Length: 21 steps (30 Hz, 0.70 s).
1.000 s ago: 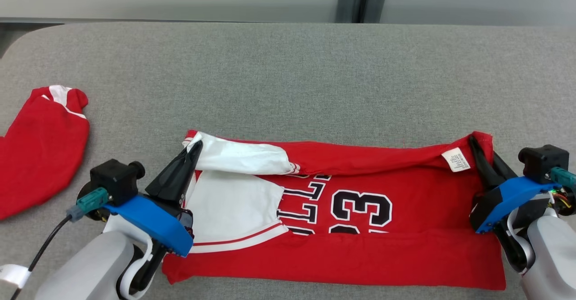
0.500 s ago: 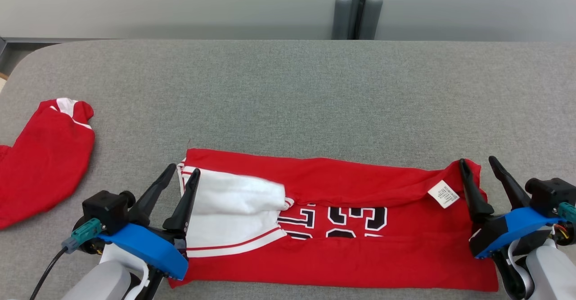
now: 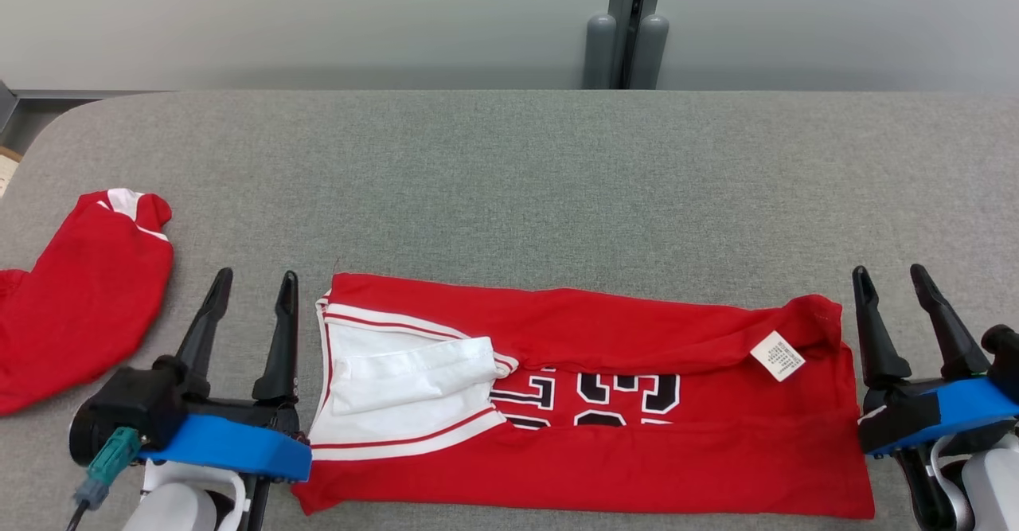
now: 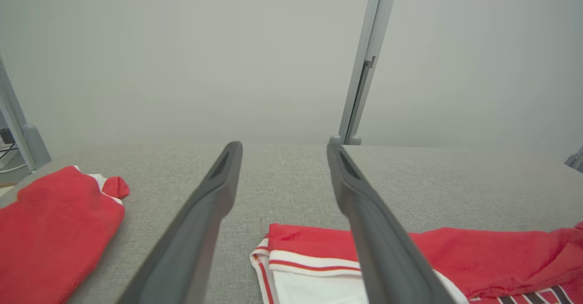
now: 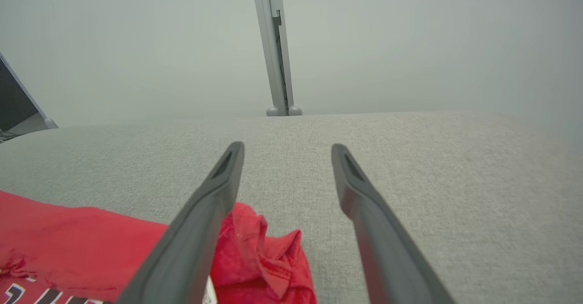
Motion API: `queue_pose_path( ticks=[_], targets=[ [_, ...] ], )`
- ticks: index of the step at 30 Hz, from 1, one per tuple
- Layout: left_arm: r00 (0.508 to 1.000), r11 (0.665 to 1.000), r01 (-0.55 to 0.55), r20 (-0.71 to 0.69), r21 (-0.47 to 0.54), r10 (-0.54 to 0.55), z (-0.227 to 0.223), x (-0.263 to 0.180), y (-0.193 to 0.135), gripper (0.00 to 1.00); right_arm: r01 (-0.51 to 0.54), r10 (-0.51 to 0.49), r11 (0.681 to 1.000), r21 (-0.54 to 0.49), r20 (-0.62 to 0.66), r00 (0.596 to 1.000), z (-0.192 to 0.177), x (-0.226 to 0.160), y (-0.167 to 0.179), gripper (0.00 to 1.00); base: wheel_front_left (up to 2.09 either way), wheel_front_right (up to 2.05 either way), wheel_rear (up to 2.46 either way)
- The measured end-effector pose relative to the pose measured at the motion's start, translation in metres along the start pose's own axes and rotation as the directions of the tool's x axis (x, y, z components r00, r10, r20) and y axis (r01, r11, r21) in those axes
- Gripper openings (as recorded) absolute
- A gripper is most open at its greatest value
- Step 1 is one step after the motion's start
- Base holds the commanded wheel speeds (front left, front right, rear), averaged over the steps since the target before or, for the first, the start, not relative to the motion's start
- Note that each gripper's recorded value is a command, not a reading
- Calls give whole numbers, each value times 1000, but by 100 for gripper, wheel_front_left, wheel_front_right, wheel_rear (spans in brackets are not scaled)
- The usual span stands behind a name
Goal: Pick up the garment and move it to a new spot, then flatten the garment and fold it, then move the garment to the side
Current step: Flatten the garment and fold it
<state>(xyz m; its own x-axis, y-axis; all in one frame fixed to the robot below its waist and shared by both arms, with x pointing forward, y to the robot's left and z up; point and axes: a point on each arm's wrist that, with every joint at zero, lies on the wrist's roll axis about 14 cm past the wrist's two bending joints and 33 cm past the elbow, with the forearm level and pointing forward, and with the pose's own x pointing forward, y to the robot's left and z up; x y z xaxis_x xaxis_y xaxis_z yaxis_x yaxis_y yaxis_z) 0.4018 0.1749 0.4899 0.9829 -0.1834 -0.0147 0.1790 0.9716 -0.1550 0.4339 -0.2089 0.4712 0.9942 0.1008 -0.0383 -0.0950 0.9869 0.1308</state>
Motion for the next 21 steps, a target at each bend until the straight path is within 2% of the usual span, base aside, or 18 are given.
queue_pose_path(
  ticks=[7,13,21],
  targets=[
    [992,993,-108,68,53,104,11,-16,15,100,-14,14,1000,-7,15,1000,4,-1,7,100,0,0,0],
    [980,980,-186,86,69,180,12,-29,30,100,-35,34,999,-10,-65,997,-12,0,14,100,0,0,0],
    [974,974,-219,67,58,215,2,-38,37,100,-63,56,998,-32,-179,982,-35,0,19,100,0,0,0]
  ],
)
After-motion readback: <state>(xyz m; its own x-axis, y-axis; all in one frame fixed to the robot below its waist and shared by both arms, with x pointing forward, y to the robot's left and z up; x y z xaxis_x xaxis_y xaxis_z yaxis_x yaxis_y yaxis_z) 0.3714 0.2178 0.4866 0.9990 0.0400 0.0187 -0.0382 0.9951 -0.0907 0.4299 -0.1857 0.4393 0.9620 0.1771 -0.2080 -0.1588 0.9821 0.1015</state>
